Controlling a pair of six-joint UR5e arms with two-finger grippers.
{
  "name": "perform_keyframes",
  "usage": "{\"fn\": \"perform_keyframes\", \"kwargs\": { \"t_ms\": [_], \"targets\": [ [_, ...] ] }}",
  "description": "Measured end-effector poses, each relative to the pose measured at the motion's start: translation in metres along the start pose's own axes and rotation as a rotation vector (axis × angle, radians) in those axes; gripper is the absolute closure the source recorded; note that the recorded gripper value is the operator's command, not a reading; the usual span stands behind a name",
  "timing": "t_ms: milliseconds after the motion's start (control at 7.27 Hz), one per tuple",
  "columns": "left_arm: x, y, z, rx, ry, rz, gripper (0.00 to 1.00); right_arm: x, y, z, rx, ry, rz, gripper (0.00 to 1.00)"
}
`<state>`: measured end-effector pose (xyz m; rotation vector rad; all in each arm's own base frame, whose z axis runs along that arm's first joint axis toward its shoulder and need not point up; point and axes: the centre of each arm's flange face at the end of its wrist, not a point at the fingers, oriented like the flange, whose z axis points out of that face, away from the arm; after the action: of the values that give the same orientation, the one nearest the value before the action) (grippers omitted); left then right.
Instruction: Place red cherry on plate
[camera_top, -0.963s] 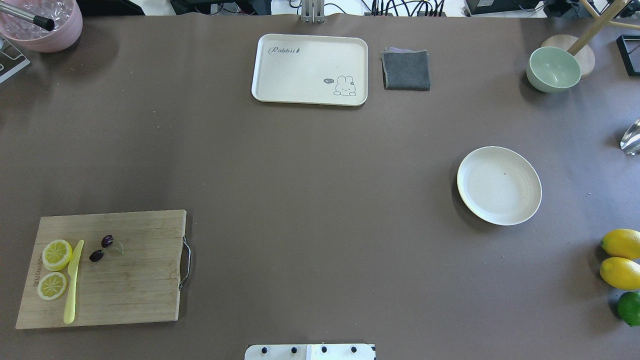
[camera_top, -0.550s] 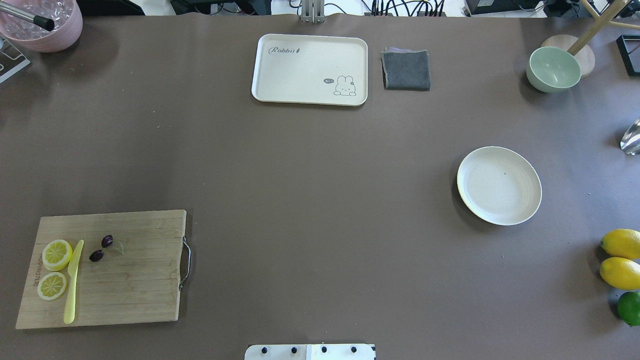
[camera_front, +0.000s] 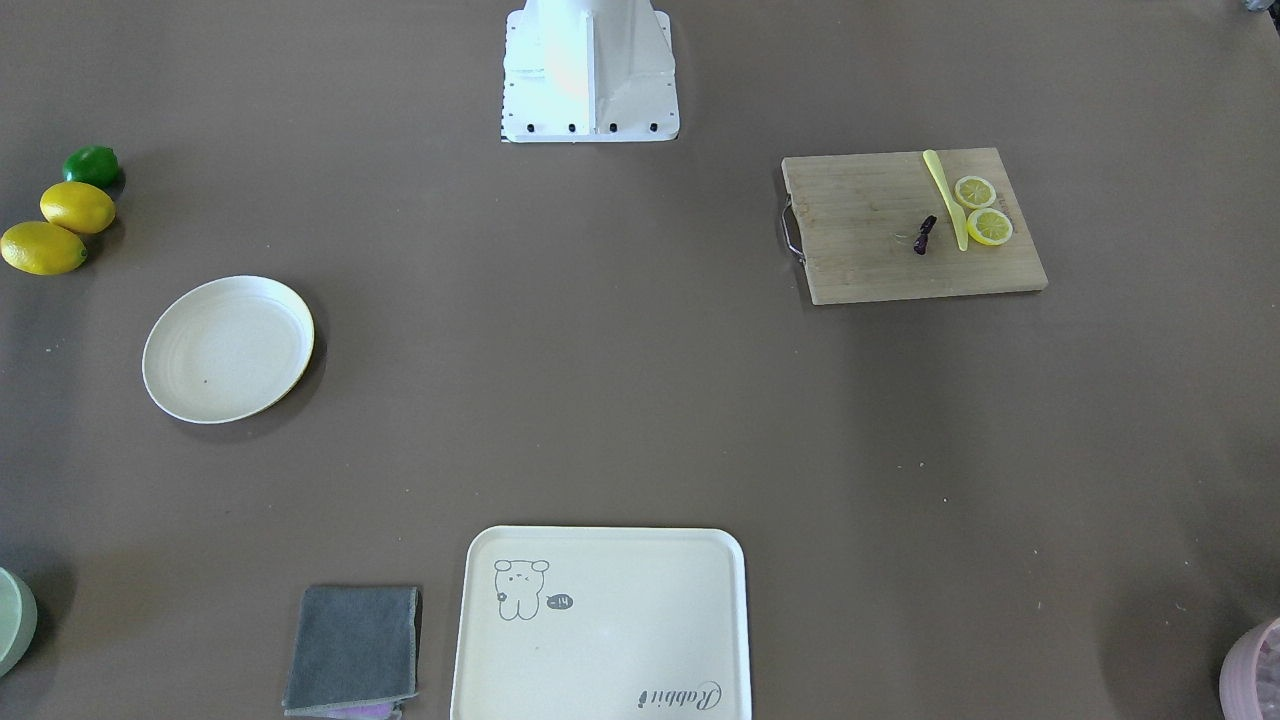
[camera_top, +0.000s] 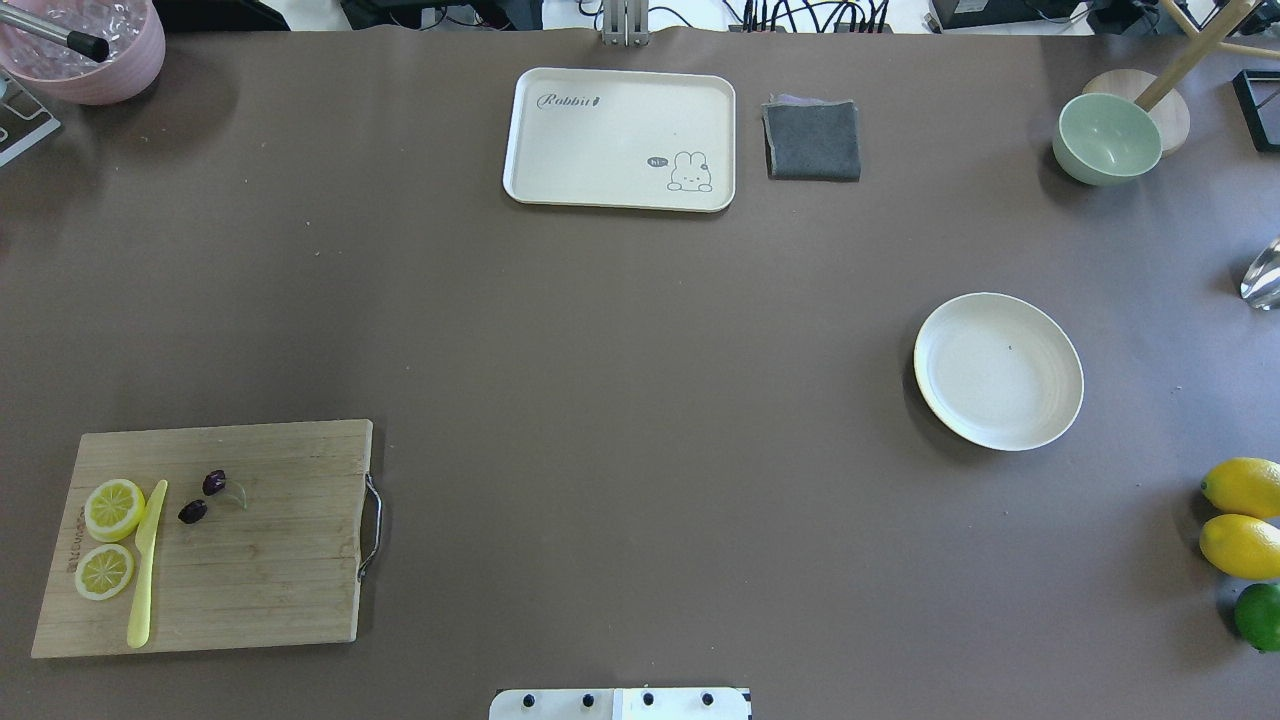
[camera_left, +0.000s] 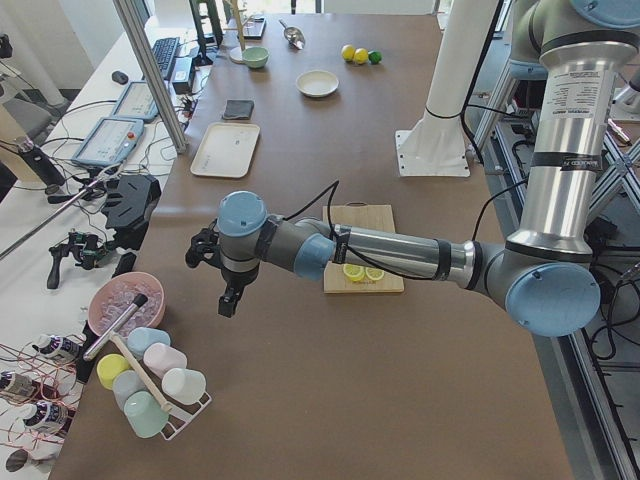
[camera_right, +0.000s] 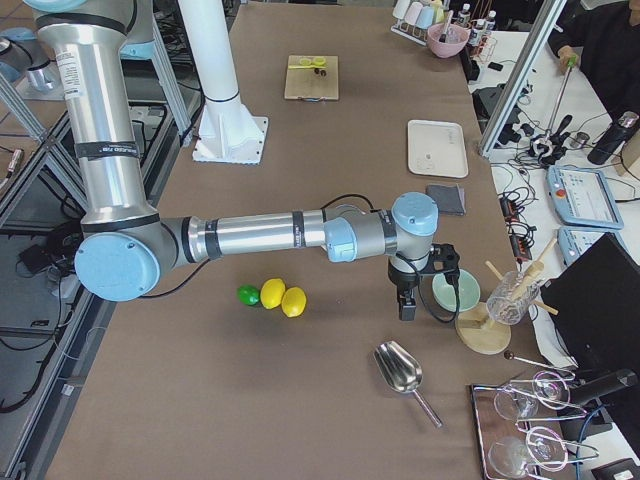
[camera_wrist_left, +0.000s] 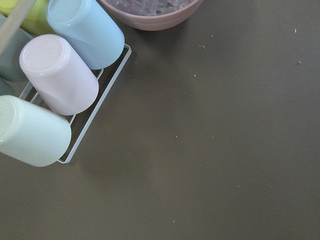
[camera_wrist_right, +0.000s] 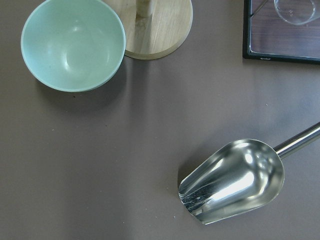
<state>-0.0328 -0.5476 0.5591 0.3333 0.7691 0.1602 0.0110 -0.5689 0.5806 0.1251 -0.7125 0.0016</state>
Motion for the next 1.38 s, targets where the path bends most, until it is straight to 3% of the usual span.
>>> {"fn": "perform_keyframes", "kwargs": {
  "t_ms": [412,688,962,1375],
  "targets": [
    [0.025,-0.012,-0.001,0.114,0.033,-0.059,0.02,-0.092,-0.008,0.035,0.066,-0.078,-0.045,0.0],
    [0.015,-0.007,0.016,0.133,0.044,-0.075,0.02,-0.156,0.003,0.061,0.087,-0.153,-0.085,0.0],
    [0.002,0.003,0.031,0.154,0.051,-0.081,0.02,-0.193,0.022,0.083,0.062,-0.195,-0.133,0.0],
    [-0.005,0.008,0.037,0.164,0.055,-0.094,0.02,-0.209,0.068,0.123,0.011,-0.221,-0.207,0.01]
  ]
}}
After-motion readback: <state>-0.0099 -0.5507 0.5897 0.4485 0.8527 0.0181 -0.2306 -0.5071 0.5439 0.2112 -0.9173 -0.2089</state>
